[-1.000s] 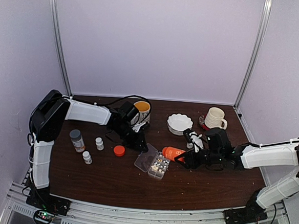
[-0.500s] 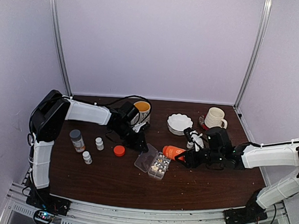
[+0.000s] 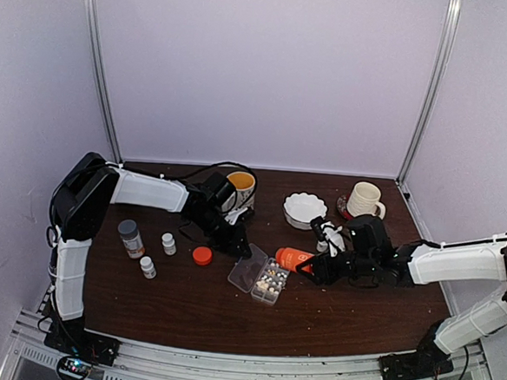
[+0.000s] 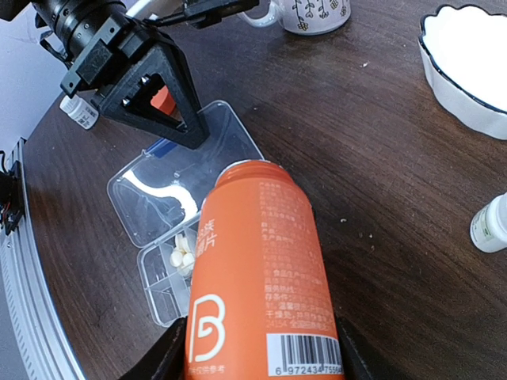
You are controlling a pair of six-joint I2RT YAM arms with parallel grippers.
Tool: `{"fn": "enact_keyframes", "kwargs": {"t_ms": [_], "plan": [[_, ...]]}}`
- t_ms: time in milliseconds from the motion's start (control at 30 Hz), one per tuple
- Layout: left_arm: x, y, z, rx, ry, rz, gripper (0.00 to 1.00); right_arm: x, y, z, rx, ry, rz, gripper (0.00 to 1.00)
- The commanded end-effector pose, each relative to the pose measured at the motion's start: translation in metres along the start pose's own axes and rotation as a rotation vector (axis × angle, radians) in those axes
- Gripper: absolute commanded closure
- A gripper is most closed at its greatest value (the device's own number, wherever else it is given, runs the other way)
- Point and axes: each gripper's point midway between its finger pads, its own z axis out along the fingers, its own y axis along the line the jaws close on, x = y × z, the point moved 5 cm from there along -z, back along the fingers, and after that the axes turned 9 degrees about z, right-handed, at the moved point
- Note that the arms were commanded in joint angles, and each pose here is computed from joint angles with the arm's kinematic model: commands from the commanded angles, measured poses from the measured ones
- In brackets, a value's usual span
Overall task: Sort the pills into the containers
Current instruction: Pour the pill into the compartment of the pill container.
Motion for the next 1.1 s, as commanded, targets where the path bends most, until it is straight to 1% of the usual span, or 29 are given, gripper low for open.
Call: {"fn": "enact_keyframes", "kwargs": {"t_ms": [0, 67, 100, 167, 200, 267, 300, 333, 400, 433, 467, 500, 533, 600, 633, 700, 733, 767, 800, 833, 900, 933, 967, 1033, 1067], "plan": [[-0.010, -0.011, -0.007, 0.012, -0.028, 0.041, 0.87, -0.009, 0.003, 0.000, -0.003, 0.000, -0.019, 1.00], [-0.011, -0.012, -0.007, 0.015, -0.029, 0.044, 0.87, -0.012, 0.006, -0.006, -0.037, -0.078, 0.005, 1.00], [-0.011, -0.012, -0.008, 0.014, -0.028, 0.045, 0.87, -0.013, 0.004, -0.007, -0.022, -0.091, 0.012, 1.00], [-0.011, -0.012, -0.008, 0.013, -0.027, 0.046, 0.87, -0.011, -0.003, -0.003, 0.046, -0.031, 0.001, 1.00], [-0.010, -0.012, -0.008, 0.012, -0.025, 0.042, 0.87, -0.009, -0.002, -0.002, 0.035, -0.009, -0.006, 1.00], [-0.010, -0.012, -0.008, 0.012, -0.026, 0.045, 0.87, -0.013, 0.006, -0.007, -0.033, -0.075, 0.008, 1.00], [-0.010, -0.012, -0.007, 0.013, -0.024, 0.044, 0.87, -0.013, 0.005, -0.008, -0.033, -0.098, 0.015, 1.00], [-0.010, -0.012, -0.008, 0.013, -0.025, 0.045, 0.87, -0.014, 0.002, -0.007, -0.001, -0.087, 0.009, 1.00], [-0.010, -0.012, -0.007, 0.012, -0.025, 0.043, 0.87, -0.010, -0.001, -0.001, 0.034, -0.010, -0.011, 1.00], [-0.011, -0.012, -0.008, 0.012, -0.027, 0.044, 0.87, -0.010, 0.002, -0.001, 0.004, -0.010, -0.011, 1.00], [-0.011, -0.012, -0.008, 0.013, -0.026, 0.044, 0.87, -0.010, 0.004, -0.003, -0.019, -0.037, 0.002, 1.00], [-0.011, -0.012, -0.008, 0.014, -0.027, 0.045, 0.87, -0.013, 0.004, -0.004, -0.020, -0.075, 0.016, 1.00], [-0.011, -0.012, -0.008, 0.015, -0.026, 0.045, 0.87, -0.014, 0.002, -0.004, 0.000, -0.077, 0.024, 1.00], [-0.011, -0.012, -0.008, 0.014, -0.026, 0.044, 0.87, -0.012, -0.001, 0.001, 0.042, 0.002, 0.008, 1.00], [-0.011, -0.012, -0.007, 0.014, -0.025, 0.043, 0.87, -0.009, 0.000, 0.002, 0.031, 0.011, 0.008, 1.00], [-0.012, -0.013, -0.008, 0.014, -0.028, 0.045, 0.87, -0.010, 0.001, -0.003, 0.002, -0.058, 0.024, 1.00], [-0.012, -0.013, -0.008, 0.015, -0.028, 0.046, 0.87, -0.013, -0.001, -0.003, 0.021, -0.080, 0.030, 1.00], [-0.011, -0.013, -0.008, 0.016, -0.027, 0.045, 0.87, -0.011, -0.005, -0.001, 0.062, -0.048, 0.022, 1.00], [-0.011, -0.013, -0.008, 0.016, -0.026, 0.045, 0.87, -0.006, -0.009, 0.002, 0.101, 0.022, 0.012, 1.00], [-0.011, -0.013, -0.008, 0.016, -0.027, 0.045, 0.87, -0.006, -0.007, 0.005, 0.082, 0.039, 0.002, 1.00], [-0.011, -0.013, -0.008, 0.015, -0.027, 0.045, 0.87, -0.012, 0.005, -0.001, -0.021, -0.047, 0.015, 1.00], [-0.011, -0.013, -0.008, 0.017, -0.027, 0.045, 0.87, -0.012, 0.006, -0.004, -0.035, -0.084, 0.036, 1.00], [-0.011, -0.013, -0.008, 0.017, -0.027, 0.045, 0.87, -0.010, 0.002, -0.003, -0.009, -0.074, 0.041, 1.00], [-0.011, -0.014, -0.008, 0.017, -0.027, 0.044, 0.87, -0.007, -0.005, 0.003, 0.065, 0.012, 0.020, 1.00], [-0.011, -0.013, -0.007, 0.015, -0.026, 0.044, 0.87, -0.009, 0.000, 0.003, 0.037, 0.014, 0.015, 1.00]]}}
